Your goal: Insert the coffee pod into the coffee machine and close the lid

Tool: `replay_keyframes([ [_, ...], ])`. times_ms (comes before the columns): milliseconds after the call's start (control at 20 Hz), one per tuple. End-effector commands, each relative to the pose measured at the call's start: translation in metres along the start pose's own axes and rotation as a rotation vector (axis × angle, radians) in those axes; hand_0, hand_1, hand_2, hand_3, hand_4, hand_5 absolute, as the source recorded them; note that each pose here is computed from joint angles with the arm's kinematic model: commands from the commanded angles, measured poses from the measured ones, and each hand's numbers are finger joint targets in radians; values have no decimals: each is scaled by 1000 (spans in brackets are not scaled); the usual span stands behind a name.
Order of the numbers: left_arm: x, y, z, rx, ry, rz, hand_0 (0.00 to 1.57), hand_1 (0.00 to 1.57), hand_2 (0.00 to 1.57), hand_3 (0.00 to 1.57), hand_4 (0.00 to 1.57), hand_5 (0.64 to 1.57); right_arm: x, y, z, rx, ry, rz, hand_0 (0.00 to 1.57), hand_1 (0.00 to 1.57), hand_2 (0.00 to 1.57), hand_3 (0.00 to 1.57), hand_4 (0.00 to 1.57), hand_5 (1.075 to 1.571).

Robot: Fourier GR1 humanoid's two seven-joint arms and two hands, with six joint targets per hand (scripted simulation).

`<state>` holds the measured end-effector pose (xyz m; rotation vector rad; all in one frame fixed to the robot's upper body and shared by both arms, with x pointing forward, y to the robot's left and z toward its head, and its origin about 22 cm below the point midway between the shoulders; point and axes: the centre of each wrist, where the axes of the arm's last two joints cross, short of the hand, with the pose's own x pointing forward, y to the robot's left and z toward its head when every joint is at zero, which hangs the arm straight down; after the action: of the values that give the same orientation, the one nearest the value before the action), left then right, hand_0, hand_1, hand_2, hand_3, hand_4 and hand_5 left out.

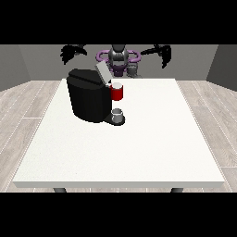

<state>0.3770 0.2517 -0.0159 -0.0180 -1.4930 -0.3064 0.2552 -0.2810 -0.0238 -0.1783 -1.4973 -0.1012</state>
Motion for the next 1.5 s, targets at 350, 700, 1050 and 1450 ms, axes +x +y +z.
replay_keyframes([
  [350, -27, -3, 29, -8, -48, 177, 0, 0, 0, 0, 27, 1571, 74, 15, -35, 185, -178, 15, 0, 0, 0, 0, 0, 1571],
  [700, -9, -21, 34, -12, -38, 176, 0, 0, 0, 0, 112, 1571, 69, 38, -33, 242, -148, 116, 0, 0, 0, 0, 238, 1571],
  [1050, -1, -12, 55, 36, -93, 203, 0, 0, 0, 0, 0, 1571, 81, 28, -50, 287, -181, 57, 0, 0, 0, 0, 0, 1571],
  [1450, 23, 0, 67, 72, -93, 173, 0, 0, 0, 0, 0, 1571, 73, 53, -63, 290, -167, 23, 0, 0, 0, 0, 0, 1571],
])
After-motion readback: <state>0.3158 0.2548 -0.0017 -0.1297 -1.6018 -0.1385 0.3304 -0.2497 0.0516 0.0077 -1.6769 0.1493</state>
